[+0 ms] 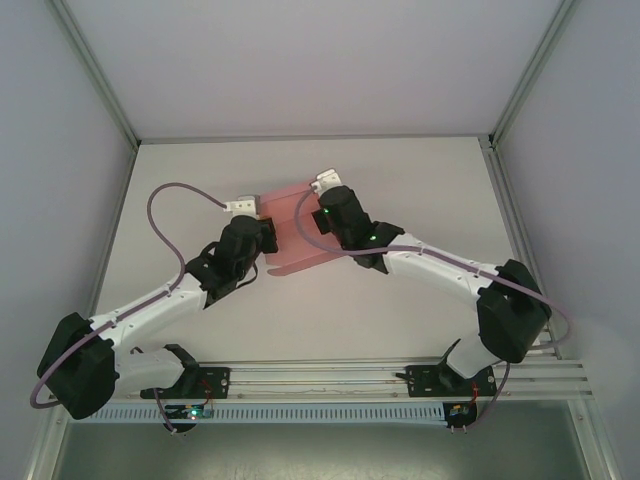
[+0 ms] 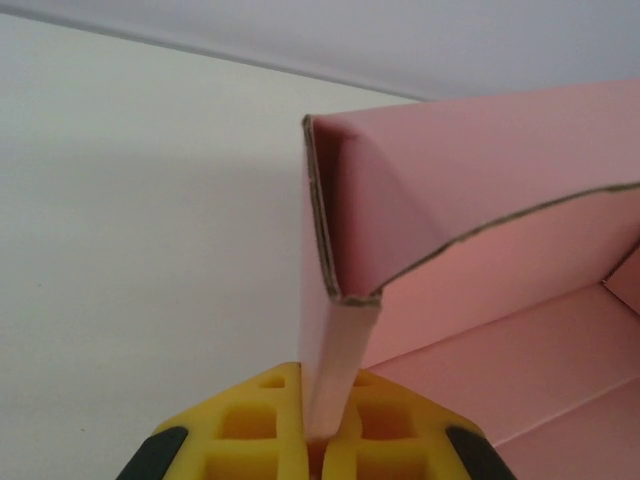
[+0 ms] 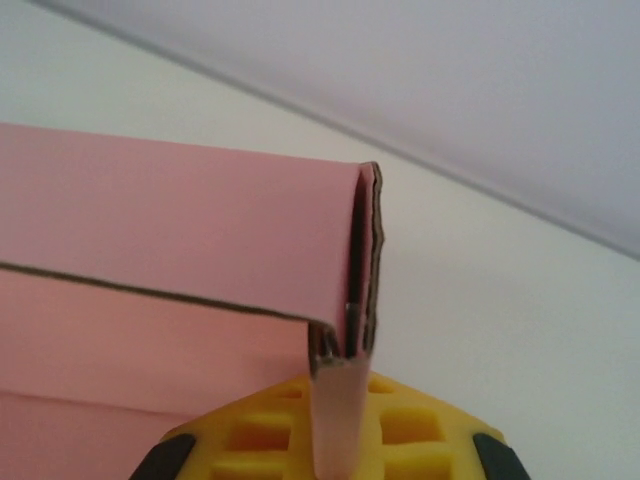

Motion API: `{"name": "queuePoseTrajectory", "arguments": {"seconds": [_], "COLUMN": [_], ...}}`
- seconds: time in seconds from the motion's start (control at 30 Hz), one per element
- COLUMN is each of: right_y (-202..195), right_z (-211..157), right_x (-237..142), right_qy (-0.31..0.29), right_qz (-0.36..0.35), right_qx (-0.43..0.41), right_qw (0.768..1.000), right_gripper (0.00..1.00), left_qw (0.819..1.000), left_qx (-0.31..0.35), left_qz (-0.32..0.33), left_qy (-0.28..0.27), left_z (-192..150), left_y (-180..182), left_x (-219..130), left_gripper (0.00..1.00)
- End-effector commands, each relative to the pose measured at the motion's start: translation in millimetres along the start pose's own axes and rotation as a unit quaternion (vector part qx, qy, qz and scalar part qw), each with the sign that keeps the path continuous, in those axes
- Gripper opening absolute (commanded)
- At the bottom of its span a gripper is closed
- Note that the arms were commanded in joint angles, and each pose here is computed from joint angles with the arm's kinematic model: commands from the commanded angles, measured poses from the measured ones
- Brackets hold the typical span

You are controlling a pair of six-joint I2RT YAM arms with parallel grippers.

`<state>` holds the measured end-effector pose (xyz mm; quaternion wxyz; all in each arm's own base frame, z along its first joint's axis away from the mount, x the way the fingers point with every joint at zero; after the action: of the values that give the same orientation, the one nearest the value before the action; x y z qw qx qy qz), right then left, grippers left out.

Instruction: Assemble paper box

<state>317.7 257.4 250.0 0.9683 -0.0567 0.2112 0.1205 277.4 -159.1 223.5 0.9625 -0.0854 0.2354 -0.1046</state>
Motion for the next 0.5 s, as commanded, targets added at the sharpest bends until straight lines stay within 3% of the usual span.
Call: {"name": "queuePoseTrajectory", "arguments": {"seconds": [0.0,0.17,0.23,0.47], "right_y": [-35,-58,-64,-79], "right_z": [7,0,1,-5], "right_x": [4,3,2,7], "right_qy": [-0.026,-0.024,-0.023,-0.033], "right_qz": [-0.201,-0.369,-0.416,-0.451], "right_qx": [-0.011,-0.074,-0.094,-0.090], "right_qw": [0.979,0.926,0.904,0.887], "right_gripper": [0.00,0.00,0.00,0.00], "left_qw": [0.995,0.965,0.961,0.965], "left_qx": [-0.045,-0.067,-0.072,-0.076], "left_qz": [0.093,0.248,0.257,0.237], "left_qy": [0.010,0.053,0.065,0.076], "left_z": [4,-8,-13,-13], "left_y": [12,40,41,36], "left_x": [-6,-11,-10,-6], "left_gripper": [0.00,0.00,0.00,0.00]}}
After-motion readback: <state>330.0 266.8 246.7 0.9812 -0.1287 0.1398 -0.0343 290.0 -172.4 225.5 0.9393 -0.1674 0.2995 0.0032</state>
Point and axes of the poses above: each hand's point on the last joint's axis, 136 mm out from that joint toward the fingers, its own x axis out along the fingers, its own y axis along the line the jaws close on, z = x × y, the point moved 7 cm from there along -x, back along the fingers, and after that the axes turned 9 degrees about x, right-handed, at the moved point
